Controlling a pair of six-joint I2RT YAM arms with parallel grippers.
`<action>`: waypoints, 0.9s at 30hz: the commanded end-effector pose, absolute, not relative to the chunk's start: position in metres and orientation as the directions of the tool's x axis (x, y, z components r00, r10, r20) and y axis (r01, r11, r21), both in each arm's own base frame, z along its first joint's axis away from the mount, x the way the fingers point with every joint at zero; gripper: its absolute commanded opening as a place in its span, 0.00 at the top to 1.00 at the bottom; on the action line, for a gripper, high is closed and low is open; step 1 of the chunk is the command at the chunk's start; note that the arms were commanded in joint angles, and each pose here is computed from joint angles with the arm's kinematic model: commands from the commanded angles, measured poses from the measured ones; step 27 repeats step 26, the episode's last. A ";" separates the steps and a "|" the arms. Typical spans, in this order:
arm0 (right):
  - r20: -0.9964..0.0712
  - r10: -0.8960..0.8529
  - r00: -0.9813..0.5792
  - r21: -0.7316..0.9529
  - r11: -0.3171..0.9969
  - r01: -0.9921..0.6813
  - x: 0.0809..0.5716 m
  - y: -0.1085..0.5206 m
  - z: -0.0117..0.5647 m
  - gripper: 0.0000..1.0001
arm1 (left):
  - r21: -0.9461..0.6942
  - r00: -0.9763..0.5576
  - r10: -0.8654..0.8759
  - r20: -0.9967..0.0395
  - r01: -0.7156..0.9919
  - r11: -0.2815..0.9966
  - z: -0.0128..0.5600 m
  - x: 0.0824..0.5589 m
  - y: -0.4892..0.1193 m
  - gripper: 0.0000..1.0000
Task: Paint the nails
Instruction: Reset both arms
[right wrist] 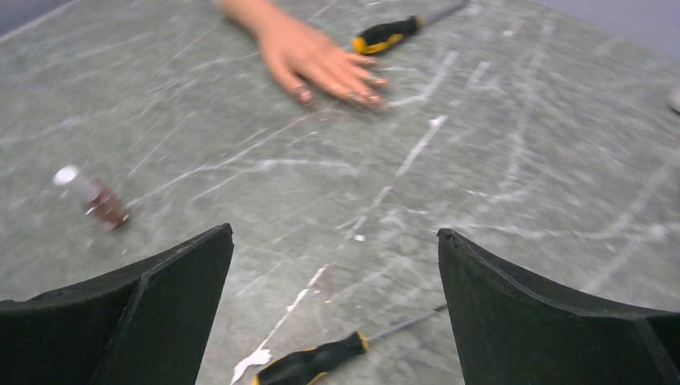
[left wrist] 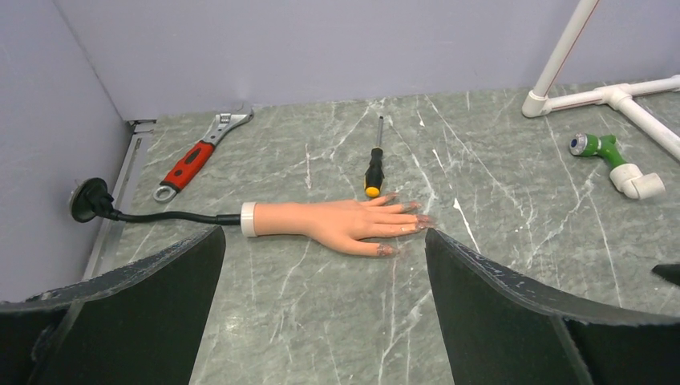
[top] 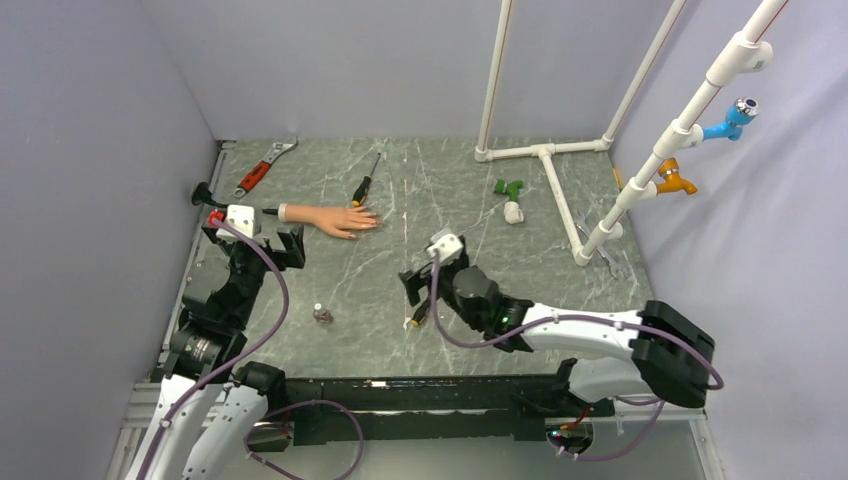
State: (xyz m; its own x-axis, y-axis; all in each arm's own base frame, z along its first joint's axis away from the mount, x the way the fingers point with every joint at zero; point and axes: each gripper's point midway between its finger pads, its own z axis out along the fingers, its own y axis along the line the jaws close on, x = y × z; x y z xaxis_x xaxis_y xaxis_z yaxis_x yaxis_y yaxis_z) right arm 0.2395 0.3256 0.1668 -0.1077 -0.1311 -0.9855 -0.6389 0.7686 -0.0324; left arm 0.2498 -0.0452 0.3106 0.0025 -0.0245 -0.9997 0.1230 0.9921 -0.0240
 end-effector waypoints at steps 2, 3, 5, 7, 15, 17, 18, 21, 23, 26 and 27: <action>-0.984 0.054 -0.170 0.127 0.880 -0.457 0.260 0.270 0.188 0.00 | -0.033 0.045 -0.041 -0.998 0.161 0.986 0.327 0.250 -0.052 0.01; -0.984 0.067 -0.166 0.136 0.880 -0.455 0.260 0.264 0.190 0.00 | -0.033 0.043 -0.040 -0.998 0.163 0.986 0.327 0.250 -0.052 0.01; -0.983 0.089 -0.161 0.155 0.870 -0.467 0.257 0.256 0.196 0.00 | -0.033 0.043 -0.040 -0.998 0.166 0.986 0.328 0.250 -0.053 0.01; -0.982 0.097 -0.160 0.164 0.857 -0.489 0.252 0.253 0.203 0.00 | -0.033 0.046 -0.041 -0.998 0.168 0.985 0.328 0.249 -0.053 0.01; -0.984 0.134 -0.119 0.178 0.805 -0.566 0.234 0.249 0.228 0.00 | -0.031 0.043 -0.038 -0.998 0.174 0.984 0.328 0.250 -0.054 0.01; -0.986 0.126 -0.109 0.166 0.810 -0.562 0.237 0.249 0.230 0.00 | -0.031 0.048 -0.040 -0.998 0.173 0.984 0.329 0.249 -0.054 0.01; -0.987 0.118 -0.112 0.161 0.815 -0.556 0.238 0.249 0.229 0.00 | -0.031 0.050 -0.041 -0.998 0.173 0.984 0.329 0.249 -0.054 0.01; -0.988 0.097 -0.123 0.150 0.813 -0.562 0.240 0.255 0.225 0.00 | -0.032 0.053 -0.041 -0.998 0.175 0.984 0.330 0.248 -0.053 0.01; -0.988 0.094 -0.121 0.149 0.780 -0.607 0.236 0.263 0.226 0.00 | -0.032 0.057 -0.043 -0.997 0.176 0.984 0.331 0.247 -0.053 0.01; -0.987 0.103 -0.121 0.157 0.748 -0.645 0.230 0.272 0.229 0.00 | -0.031 0.060 -0.042 -0.997 0.171 0.985 0.331 0.247 -0.052 0.01; -0.987 0.103 -0.121 0.157 0.748 -0.645 0.230 0.272 0.229 0.00 | -0.031 0.060 -0.042 -0.997 0.171 0.985 0.331 0.247 -0.052 0.01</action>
